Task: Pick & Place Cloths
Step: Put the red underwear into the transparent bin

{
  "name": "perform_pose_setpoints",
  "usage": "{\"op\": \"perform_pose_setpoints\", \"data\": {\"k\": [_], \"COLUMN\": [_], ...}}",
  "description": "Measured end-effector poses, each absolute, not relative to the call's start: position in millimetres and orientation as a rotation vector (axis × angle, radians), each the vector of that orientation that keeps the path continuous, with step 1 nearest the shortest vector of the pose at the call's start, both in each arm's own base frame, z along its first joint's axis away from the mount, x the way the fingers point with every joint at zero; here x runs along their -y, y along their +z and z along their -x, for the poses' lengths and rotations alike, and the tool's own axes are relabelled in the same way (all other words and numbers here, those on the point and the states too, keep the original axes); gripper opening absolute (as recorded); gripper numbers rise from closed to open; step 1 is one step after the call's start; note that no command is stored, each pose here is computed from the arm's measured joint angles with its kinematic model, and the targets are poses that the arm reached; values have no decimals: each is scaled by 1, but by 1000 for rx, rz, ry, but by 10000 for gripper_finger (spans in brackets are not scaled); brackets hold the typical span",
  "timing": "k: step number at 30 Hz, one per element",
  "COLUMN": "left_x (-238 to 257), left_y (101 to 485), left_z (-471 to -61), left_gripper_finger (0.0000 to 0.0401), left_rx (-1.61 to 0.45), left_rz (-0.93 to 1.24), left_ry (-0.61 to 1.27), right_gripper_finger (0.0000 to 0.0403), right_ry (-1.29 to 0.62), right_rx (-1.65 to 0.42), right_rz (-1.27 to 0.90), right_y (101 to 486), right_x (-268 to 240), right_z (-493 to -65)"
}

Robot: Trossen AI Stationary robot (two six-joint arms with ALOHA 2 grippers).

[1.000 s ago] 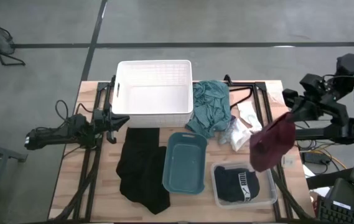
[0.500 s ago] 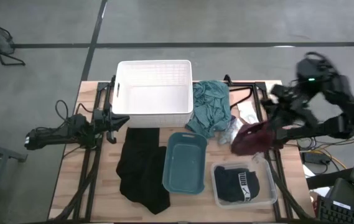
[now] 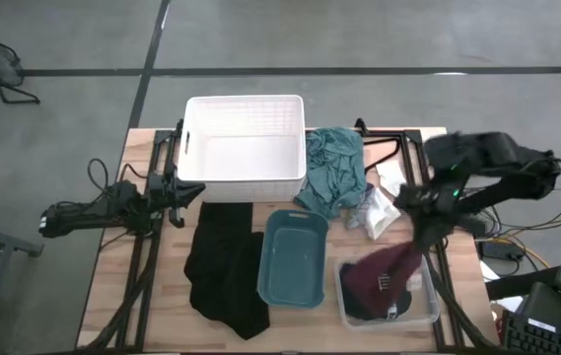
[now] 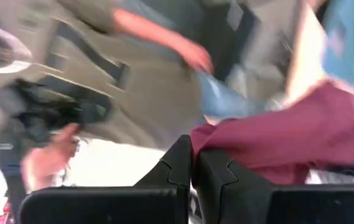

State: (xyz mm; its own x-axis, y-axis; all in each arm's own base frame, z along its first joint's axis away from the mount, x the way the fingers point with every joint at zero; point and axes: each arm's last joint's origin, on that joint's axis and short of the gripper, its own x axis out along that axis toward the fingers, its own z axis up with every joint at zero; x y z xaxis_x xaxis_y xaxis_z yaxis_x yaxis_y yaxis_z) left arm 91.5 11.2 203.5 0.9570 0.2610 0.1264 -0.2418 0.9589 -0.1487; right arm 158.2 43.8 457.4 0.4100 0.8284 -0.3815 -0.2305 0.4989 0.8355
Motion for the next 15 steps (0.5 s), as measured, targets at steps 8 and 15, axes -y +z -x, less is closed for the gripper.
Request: {"op": "perform_pose_setpoints", "data": {"k": [8, 15], "left_x": [-11, -11], "left_y": [203, 203], "left_z": [-91, -91], "left_gripper_finger": [23, 23], "left_rx": [146, 145], "left_rz": [132, 132], "left_ry": [256, 256], "right_gripper_finger": [8, 8], "right_ry": [470, 429], "right_rx": [-1194, -1250], "right_rz": [-671, -540], "right_y": [421, 399], "right_x": [-49, -59], "right_z": [-165, -182]}}
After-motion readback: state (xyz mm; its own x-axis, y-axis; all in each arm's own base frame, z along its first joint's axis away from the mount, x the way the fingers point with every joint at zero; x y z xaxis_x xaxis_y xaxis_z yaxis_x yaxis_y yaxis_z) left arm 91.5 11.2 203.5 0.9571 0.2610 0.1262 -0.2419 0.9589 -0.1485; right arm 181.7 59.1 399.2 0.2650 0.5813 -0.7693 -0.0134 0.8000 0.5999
